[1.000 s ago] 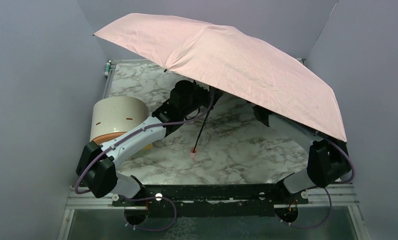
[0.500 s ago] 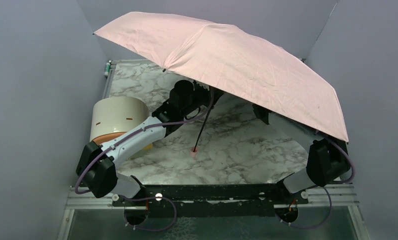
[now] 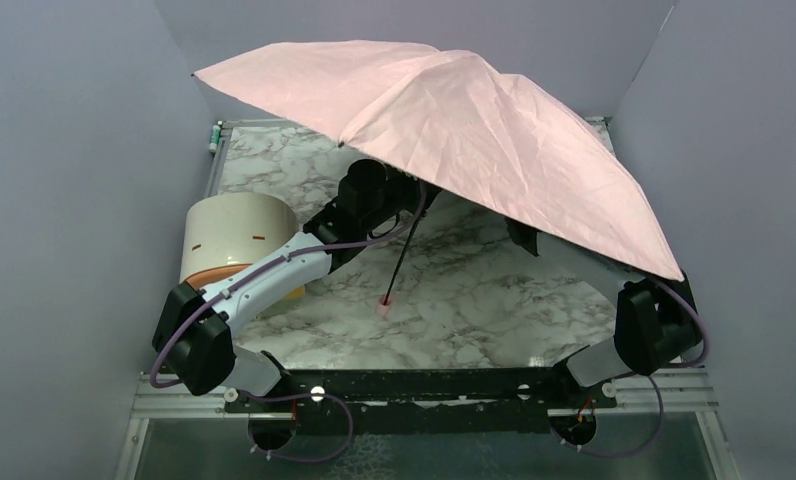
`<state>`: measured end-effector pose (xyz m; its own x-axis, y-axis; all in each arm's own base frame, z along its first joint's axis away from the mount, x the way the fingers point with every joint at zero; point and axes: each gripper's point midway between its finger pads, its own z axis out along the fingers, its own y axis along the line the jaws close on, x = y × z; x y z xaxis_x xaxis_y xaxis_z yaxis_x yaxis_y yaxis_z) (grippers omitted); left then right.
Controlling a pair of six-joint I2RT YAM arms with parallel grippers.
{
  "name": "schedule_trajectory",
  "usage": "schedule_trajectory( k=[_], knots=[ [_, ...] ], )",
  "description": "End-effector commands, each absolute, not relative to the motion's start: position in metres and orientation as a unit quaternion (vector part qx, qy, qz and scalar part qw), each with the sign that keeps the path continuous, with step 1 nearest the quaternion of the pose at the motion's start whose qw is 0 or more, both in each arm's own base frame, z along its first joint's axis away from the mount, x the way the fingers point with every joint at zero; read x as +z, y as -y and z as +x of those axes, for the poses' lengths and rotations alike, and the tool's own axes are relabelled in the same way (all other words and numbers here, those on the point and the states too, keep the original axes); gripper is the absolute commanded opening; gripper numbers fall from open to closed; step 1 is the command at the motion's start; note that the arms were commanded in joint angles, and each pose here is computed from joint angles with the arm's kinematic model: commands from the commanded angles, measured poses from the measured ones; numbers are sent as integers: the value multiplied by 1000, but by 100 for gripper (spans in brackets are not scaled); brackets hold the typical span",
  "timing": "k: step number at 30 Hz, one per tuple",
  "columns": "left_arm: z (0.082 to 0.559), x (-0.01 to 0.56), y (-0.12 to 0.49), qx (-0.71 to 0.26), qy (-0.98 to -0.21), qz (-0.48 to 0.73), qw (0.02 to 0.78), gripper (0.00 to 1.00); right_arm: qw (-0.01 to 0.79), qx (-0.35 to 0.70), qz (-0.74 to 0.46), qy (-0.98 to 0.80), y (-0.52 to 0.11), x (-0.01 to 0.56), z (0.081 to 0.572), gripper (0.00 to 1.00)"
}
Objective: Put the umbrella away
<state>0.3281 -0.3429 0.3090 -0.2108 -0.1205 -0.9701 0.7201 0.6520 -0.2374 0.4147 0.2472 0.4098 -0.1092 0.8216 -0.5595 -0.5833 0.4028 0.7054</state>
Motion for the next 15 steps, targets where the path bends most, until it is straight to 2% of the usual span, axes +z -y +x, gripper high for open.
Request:
schedule_trajectory(
  k=[1,10,15],
  knots=[
    [323,327,347,-363,-665,235,608,0,607,560,67,-559,-280,378,377,1],
    [327,331,338,-345,-665,222,623,0,529,554,72,-638,-313,299,328,1],
    [328,331,335,-339,-665,219,628,0,517,545,108,-651,-307,293,331,1]
  ],
)
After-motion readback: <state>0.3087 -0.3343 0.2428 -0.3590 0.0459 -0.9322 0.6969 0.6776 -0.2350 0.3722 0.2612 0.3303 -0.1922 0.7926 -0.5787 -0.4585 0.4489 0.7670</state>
